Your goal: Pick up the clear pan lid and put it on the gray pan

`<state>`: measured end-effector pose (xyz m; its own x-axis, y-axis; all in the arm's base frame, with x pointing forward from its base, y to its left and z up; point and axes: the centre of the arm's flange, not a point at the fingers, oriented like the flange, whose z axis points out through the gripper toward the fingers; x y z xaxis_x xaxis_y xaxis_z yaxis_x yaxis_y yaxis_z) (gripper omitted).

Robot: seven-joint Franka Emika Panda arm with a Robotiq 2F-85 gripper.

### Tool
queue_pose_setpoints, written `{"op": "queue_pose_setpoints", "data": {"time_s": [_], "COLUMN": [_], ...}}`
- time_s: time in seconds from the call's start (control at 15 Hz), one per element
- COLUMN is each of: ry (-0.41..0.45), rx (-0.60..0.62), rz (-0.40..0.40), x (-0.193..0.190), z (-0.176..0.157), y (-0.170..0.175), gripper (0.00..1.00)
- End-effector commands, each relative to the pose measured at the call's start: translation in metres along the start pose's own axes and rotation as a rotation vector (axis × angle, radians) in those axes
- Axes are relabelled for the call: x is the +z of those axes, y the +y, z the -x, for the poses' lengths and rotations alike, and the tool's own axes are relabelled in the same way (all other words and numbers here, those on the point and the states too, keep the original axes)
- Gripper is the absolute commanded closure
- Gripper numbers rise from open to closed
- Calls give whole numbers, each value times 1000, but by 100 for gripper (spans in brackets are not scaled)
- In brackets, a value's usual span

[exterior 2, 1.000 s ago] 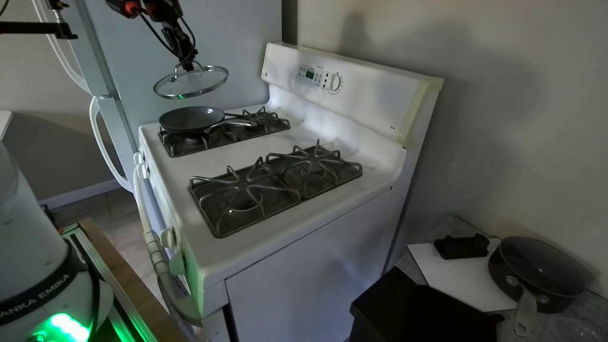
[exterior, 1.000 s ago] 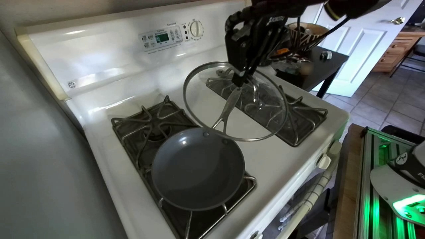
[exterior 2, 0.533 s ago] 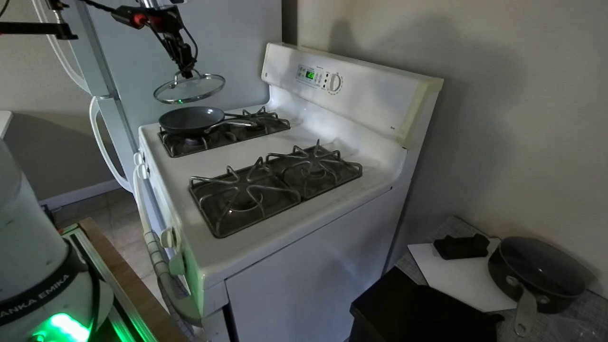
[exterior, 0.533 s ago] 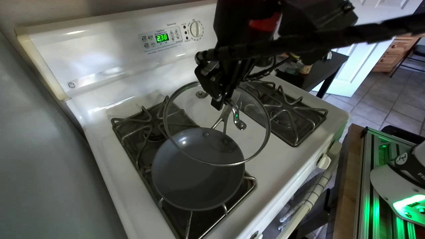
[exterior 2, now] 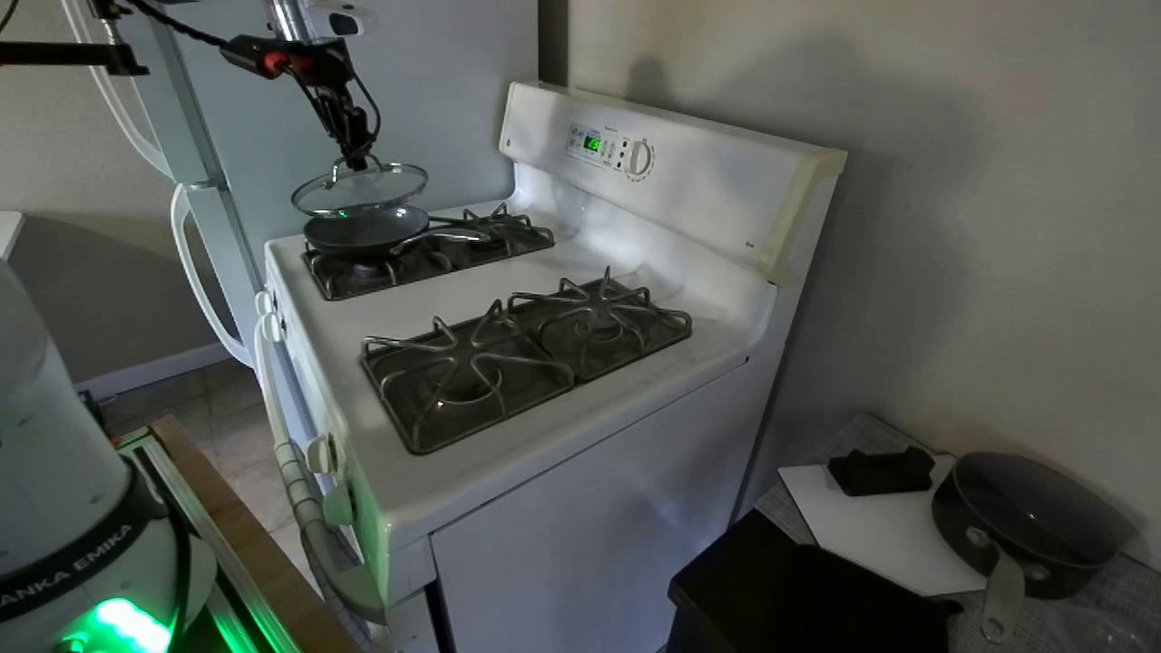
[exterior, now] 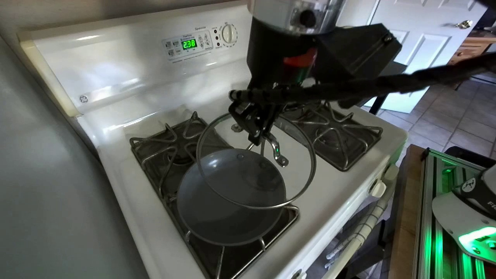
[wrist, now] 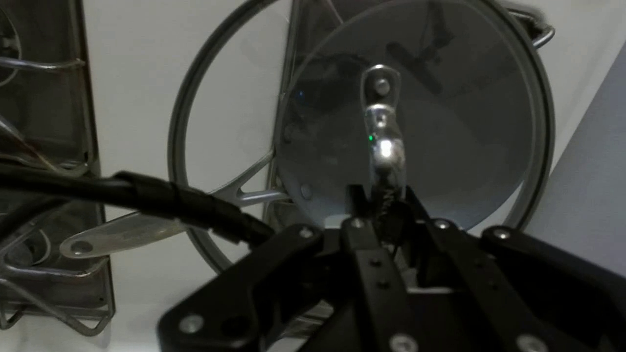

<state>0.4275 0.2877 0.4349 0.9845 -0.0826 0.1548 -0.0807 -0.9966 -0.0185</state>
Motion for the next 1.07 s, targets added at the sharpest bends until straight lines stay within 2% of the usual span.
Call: {"op": "queue_pose_setpoints", "data": {"time_s": [0.0, 0.47, 1.0], "ry": [2, 0, 1], "rx": [-15, -46, -50], "rz": [-34, -79, -97], "x": [19, 42, 48], "z": [-7, -10, -20], "y": [-11, -28, -41], "gripper": [98, 98, 98]}}
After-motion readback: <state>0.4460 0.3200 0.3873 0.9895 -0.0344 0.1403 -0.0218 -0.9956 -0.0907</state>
